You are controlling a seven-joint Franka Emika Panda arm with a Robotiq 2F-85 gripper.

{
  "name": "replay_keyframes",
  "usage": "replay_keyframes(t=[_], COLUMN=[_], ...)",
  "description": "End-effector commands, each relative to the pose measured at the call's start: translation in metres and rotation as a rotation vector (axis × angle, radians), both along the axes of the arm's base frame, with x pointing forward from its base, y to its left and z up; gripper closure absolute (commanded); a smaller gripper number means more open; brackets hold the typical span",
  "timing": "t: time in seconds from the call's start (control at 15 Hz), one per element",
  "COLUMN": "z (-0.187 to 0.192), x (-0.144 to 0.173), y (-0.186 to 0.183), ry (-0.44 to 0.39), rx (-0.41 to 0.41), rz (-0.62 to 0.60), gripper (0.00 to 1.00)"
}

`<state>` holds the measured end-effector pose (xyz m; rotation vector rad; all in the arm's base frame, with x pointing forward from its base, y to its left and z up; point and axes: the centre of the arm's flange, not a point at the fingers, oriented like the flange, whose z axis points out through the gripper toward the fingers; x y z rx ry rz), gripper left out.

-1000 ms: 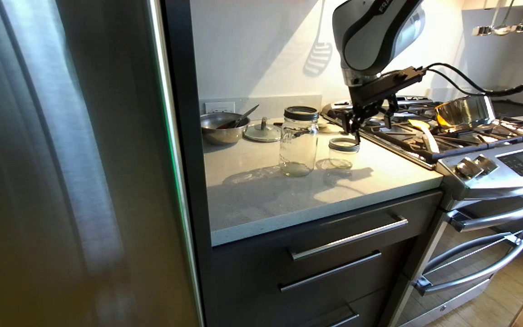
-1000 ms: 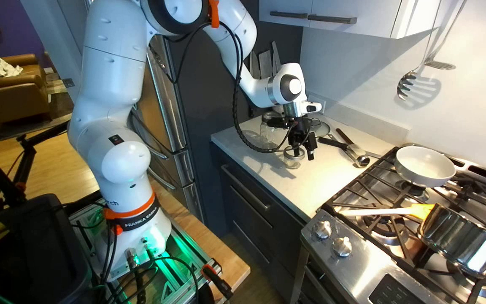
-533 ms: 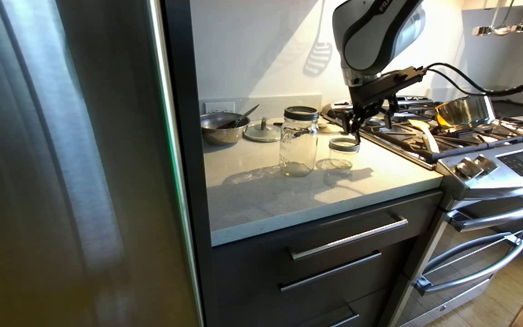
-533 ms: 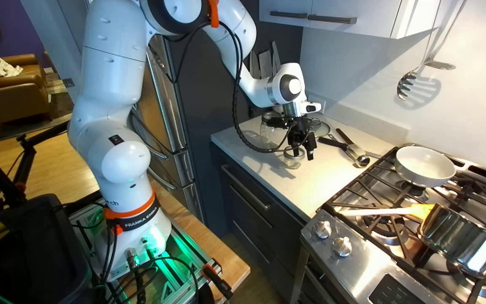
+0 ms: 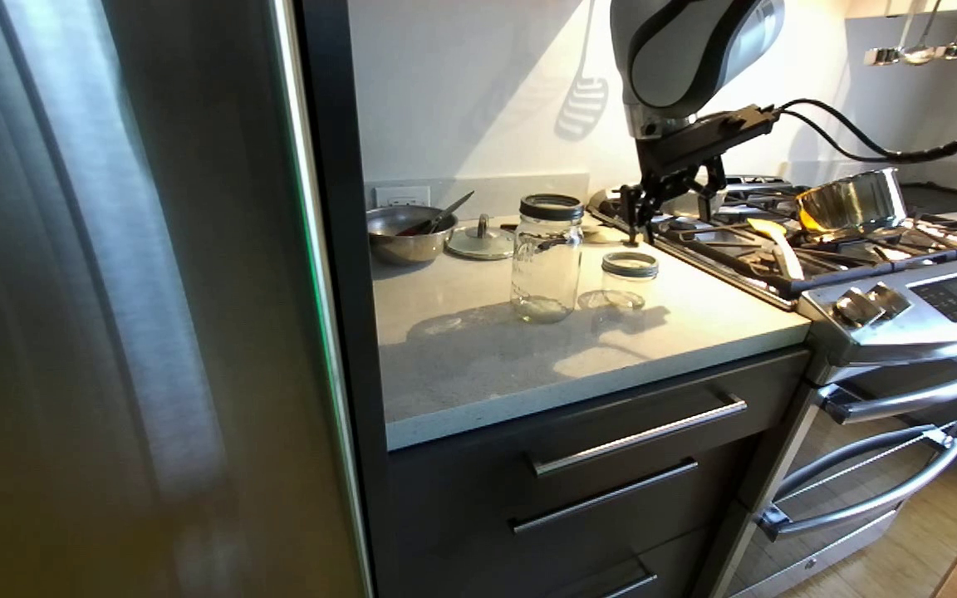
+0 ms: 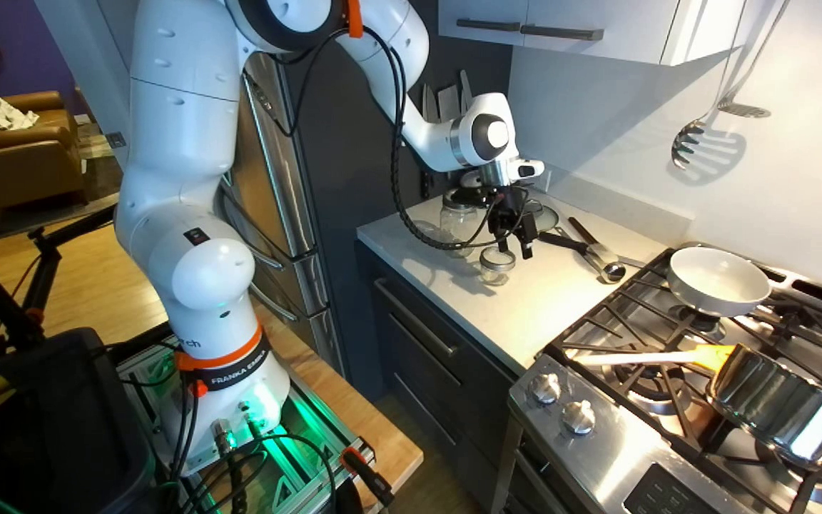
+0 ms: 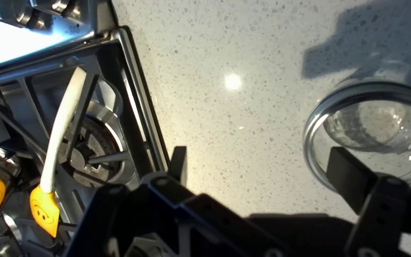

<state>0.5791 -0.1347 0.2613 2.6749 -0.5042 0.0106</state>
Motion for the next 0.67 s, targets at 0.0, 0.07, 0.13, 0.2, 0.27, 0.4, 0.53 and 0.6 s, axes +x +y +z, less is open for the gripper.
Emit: replay_keyframes(t=[0.0,0.07,0.13,0.2,0.27,0.4,0.53,0.6], z=[0.026,0.035,0.045,0.053,0.063,0.080,0.097,0.104], x=[-0.009,-0.010,-0.010,-0.010,-0.012,-0.014,-0.017,-0.018], y=[0.000,0.000,0.001,0.002,0.006,0.011,0.016,0.018], ry=[-0.033,-0.038,-0.053,-0.062,-0.069,-0.085,-0.095,-0.097], rx=[0.038,0.051,0.066,0.081,0.101,0.128,0.153,0.166], rz=[0.010,0.026,0.036,0.043,0.046,0.069,0.083,0.089], gripper=[0.00,0.00,0.00,0.00,0.00,0.00,0.00,0.00])
